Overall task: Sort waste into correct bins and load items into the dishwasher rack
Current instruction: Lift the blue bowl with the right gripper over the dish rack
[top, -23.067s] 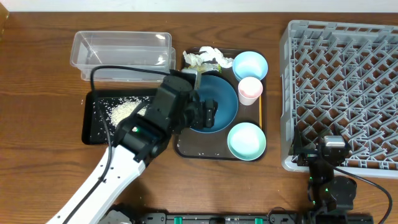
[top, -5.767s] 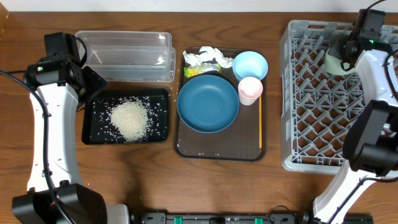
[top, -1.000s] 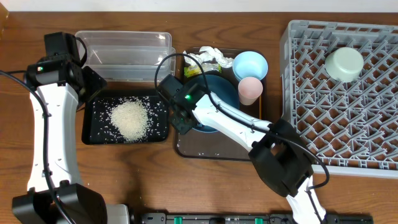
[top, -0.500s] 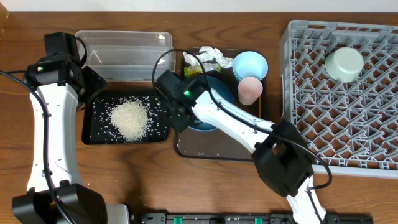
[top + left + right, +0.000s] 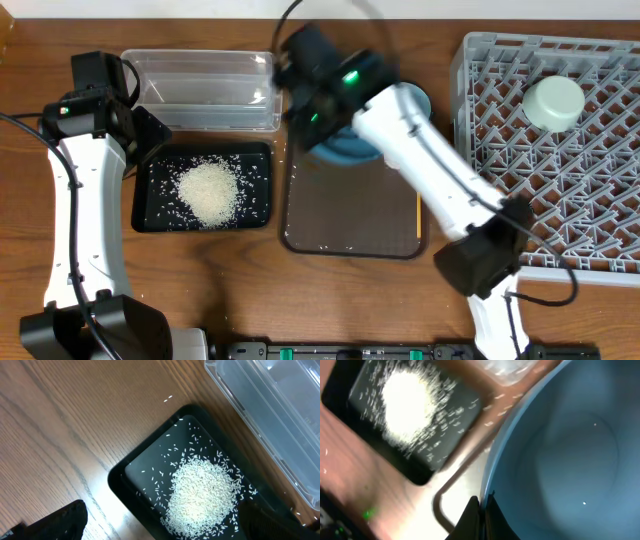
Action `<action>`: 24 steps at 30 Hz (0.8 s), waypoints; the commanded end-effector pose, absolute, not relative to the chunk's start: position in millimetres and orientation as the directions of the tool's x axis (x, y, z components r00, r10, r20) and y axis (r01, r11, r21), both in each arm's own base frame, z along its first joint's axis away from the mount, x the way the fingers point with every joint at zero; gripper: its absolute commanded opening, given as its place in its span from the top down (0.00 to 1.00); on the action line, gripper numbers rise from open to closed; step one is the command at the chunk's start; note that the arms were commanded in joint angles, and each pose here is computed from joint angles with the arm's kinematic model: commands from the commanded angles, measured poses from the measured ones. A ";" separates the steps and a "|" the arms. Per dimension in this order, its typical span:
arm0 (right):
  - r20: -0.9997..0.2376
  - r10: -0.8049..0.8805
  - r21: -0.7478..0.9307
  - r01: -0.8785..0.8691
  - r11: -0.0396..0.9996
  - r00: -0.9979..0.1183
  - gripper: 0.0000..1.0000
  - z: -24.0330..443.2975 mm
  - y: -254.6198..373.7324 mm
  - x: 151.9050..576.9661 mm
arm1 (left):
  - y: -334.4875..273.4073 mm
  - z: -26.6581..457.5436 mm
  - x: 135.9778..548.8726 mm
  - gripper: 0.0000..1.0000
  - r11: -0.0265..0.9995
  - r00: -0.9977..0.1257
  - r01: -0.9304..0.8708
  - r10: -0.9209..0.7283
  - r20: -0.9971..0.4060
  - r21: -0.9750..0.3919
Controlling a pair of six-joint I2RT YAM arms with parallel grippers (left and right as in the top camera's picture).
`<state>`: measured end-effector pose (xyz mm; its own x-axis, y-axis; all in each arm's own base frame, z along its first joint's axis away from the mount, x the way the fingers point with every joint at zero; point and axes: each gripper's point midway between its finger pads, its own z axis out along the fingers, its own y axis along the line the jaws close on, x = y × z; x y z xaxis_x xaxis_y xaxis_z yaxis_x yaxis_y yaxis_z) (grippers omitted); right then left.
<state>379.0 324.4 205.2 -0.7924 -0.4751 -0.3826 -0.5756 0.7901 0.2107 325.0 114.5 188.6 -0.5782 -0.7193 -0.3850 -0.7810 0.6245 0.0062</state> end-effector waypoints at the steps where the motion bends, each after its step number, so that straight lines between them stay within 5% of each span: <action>1: -0.523 -0.374 0.204 -0.539 0.817 -0.766 0.99 272.4 281.4 405.4 | 119.0 194.5 327.1 0.03 0.612 -0.562 -0.791 -0.722 -0.404 0.006; 13: -0.629 0.067 0.414 -0.261 0.872 -0.774 0.99 345.8 80.2 466.8 | 119.0 194.5 327.1 0.03 0.612 -0.562 -0.791 -0.722 -0.404 0.006; 24: -0.443 0.362 0.789 -0.165 0.592 -0.820 0.99 349.5 -29.1 429.3 | 119.0 194.5 327.0 0.03 0.612 -0.562 -0.791 -0.722 -0.404 0.006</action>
